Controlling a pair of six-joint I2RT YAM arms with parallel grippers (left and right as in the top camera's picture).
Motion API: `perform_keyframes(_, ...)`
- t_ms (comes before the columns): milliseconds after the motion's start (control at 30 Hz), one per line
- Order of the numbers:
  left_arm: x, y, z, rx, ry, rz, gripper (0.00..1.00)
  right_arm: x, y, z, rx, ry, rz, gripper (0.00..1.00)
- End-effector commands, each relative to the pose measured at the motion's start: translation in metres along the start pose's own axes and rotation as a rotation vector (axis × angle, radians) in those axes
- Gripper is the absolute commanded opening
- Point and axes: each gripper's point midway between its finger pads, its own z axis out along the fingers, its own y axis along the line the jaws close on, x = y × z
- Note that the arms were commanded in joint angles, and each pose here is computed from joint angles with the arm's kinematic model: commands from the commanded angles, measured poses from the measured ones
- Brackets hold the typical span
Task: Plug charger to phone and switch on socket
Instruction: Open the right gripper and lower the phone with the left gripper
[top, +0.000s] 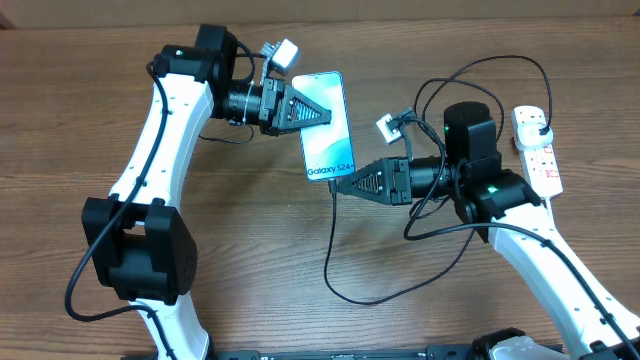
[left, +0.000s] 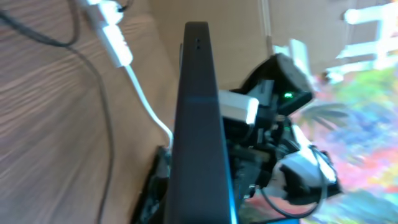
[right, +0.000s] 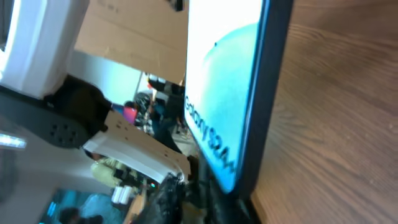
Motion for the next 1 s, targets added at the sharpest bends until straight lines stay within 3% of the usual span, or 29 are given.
perform_keyframes(0, 0.01, 0.015, 0.01, -0.106, 0.054, 0.009, 0.04, -0.017, -0.006, -0.006, 0.066, -0.064, -0.036, 0.23)
perform_keyframes(233, 0.011, 0.044, -0.007, -0.271, 0.052, -0.035, 0.04, -0.014, -0.031, -0.009, 0.186, -0.09, 0.042, 0.41)
perform_keyframes(600, 0.018, 0.102, -0.037, -0.605, 0.064, -0.162, 0.04, 0.0, -0.1, -0.036, 0.577, -0.163, 0.22, 0.55)
perform_keyframes(967, 0.011, 0.185, -0.043, -0.662, 0.042, -0.358, 0.05, 0.013, -0.117, -0.047, 0.685, -0.156, 0.278, 0.62)
